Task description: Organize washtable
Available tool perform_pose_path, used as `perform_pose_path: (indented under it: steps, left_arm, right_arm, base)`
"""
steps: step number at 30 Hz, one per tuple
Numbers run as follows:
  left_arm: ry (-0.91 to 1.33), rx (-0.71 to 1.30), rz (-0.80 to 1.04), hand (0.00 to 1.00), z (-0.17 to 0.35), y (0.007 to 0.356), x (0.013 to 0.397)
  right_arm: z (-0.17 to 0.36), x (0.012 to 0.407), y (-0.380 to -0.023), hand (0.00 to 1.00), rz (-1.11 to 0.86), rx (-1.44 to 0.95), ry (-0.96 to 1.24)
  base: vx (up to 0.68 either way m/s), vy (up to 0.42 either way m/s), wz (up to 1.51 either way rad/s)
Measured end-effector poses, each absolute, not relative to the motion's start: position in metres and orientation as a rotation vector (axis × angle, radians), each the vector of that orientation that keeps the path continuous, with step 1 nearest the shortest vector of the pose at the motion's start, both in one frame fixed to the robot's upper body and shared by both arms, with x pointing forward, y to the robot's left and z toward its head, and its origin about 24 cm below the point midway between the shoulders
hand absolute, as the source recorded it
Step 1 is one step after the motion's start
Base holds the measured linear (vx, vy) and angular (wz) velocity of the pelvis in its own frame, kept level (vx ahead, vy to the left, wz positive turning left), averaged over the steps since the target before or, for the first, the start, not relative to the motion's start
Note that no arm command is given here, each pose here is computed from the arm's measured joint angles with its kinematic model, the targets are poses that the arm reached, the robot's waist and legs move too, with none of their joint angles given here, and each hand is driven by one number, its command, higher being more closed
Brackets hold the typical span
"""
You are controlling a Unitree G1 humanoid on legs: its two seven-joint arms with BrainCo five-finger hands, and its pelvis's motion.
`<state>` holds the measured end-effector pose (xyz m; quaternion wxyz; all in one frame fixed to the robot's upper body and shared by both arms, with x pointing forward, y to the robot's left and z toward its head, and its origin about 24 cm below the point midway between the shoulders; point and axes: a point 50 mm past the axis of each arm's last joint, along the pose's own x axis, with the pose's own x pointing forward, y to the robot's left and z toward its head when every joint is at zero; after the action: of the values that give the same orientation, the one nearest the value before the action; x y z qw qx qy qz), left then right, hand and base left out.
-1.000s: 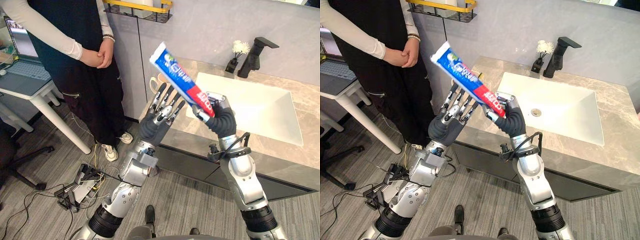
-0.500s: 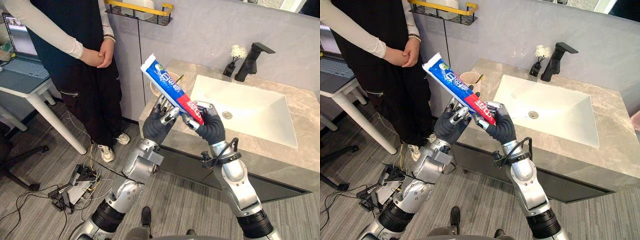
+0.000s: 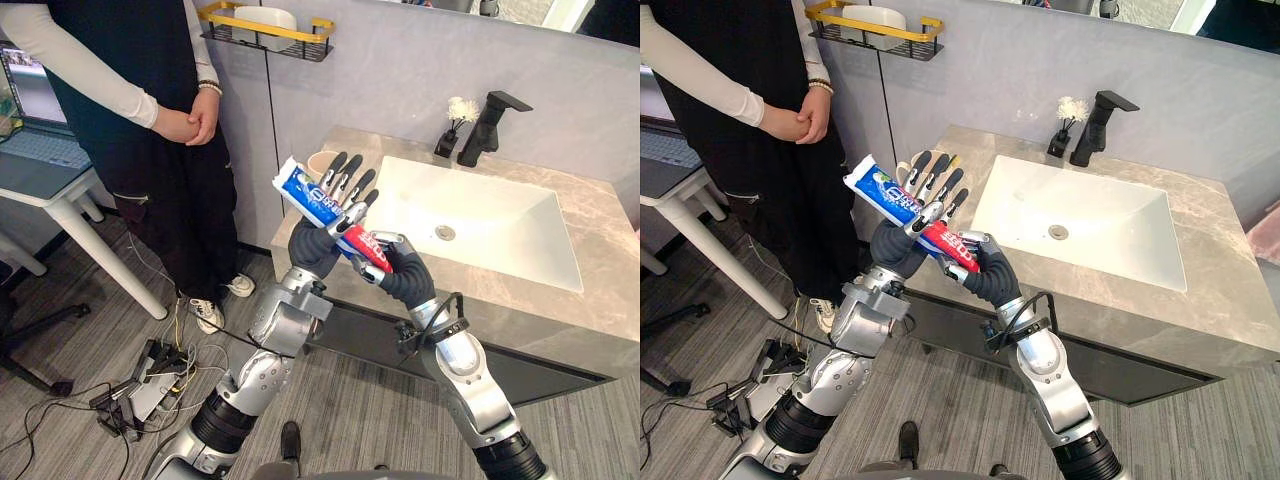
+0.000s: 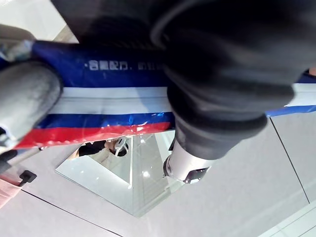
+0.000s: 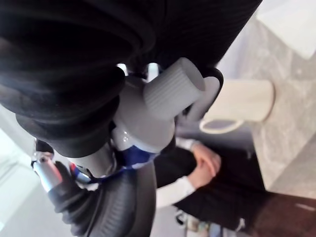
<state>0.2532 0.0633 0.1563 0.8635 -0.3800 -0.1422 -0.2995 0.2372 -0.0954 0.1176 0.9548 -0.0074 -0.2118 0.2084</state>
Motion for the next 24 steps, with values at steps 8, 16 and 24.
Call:
perform_pose_path:
  steps: [8, 16, 24]
  left_arm:
    - [-0.294, -0.795, -0.628, 1.0, 0.156, 0.064, 0.254]
    - [-0.272, -0.788, -0.623, 1.0, 0.152, 0.064, 0.255]
    - [-0.277, -0.777, -0.625, 1.0, 0.153, 0.064, 0.255]
  right_arm:
    - [0.116, 0.237, -0.096, 1.0, 0.427, -0.038, -0.428]
    - [0.109, 0.239, -0.095, 1.0, 0.416, -0.018, -0.4]
    - [0.107, 0.238, -0.093, 1.0, 0.423, -0.005, -0.388]
  base:
    - [0.0, 0.0, 0.0]
    - [0.0, 0.0, 0.0]
    - [0.01, 0.0, -0.04]
